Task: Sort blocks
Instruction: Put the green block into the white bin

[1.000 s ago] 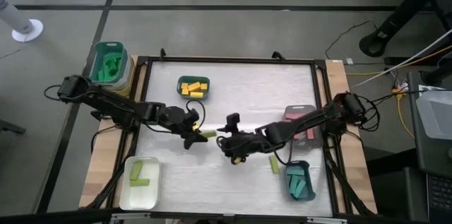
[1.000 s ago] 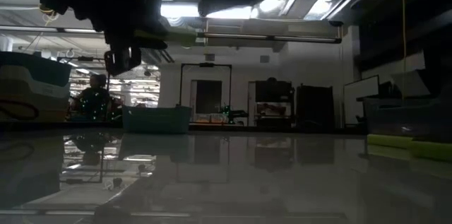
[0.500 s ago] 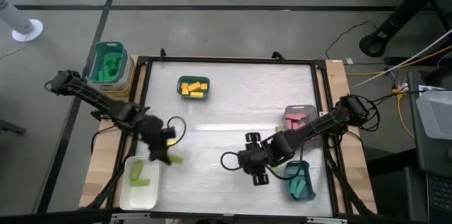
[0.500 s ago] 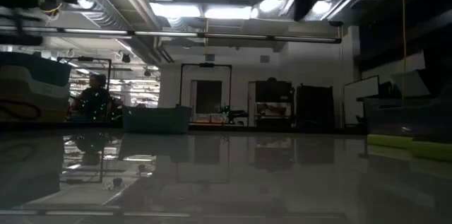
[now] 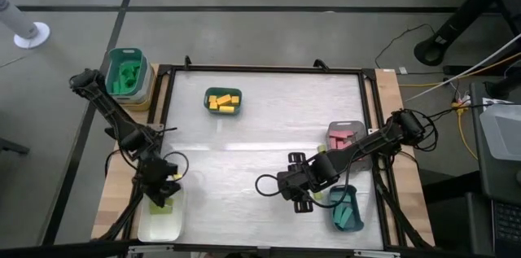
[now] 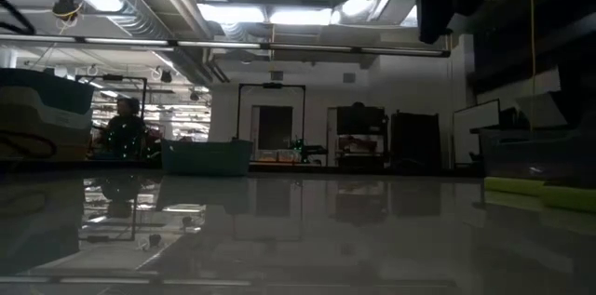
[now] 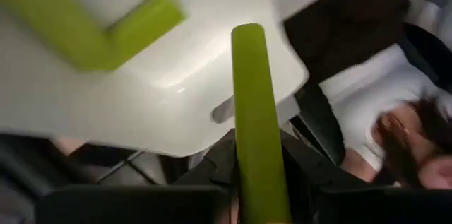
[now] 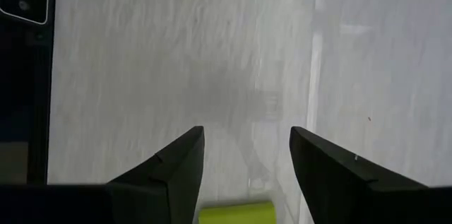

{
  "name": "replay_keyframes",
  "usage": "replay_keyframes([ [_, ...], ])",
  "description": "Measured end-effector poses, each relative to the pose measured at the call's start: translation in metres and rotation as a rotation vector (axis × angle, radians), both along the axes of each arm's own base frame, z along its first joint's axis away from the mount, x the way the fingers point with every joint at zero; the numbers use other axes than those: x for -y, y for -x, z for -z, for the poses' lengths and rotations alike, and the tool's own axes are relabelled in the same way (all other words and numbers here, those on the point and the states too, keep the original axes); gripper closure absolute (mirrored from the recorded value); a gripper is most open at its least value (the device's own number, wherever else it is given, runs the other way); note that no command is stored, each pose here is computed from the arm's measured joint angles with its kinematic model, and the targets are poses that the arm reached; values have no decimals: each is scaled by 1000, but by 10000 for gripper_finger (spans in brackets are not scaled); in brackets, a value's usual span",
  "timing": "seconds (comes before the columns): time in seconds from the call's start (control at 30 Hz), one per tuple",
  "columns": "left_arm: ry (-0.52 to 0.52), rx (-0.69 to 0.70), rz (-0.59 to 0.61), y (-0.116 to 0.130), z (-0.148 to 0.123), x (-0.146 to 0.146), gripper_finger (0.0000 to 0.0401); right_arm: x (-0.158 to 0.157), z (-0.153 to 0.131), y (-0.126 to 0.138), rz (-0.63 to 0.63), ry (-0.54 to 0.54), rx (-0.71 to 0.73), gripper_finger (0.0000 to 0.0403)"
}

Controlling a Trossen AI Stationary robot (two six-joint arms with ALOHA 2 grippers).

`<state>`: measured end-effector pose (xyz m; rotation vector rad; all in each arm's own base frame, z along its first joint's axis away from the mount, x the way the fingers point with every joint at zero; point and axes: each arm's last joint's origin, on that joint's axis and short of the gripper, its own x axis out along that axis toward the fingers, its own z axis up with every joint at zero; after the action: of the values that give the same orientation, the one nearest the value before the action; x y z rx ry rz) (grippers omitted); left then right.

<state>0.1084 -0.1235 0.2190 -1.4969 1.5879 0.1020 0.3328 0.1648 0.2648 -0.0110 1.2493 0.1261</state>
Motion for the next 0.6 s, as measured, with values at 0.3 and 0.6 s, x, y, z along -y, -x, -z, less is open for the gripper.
replay_keyframes([
  [0.3,-104,-115,-14,12,8,-1,299,1,2,6,92,-37,-90,194],
  [0.6,-123,-41,3,11,8,0,284,6,11,15,322,-42,-193,194],
])
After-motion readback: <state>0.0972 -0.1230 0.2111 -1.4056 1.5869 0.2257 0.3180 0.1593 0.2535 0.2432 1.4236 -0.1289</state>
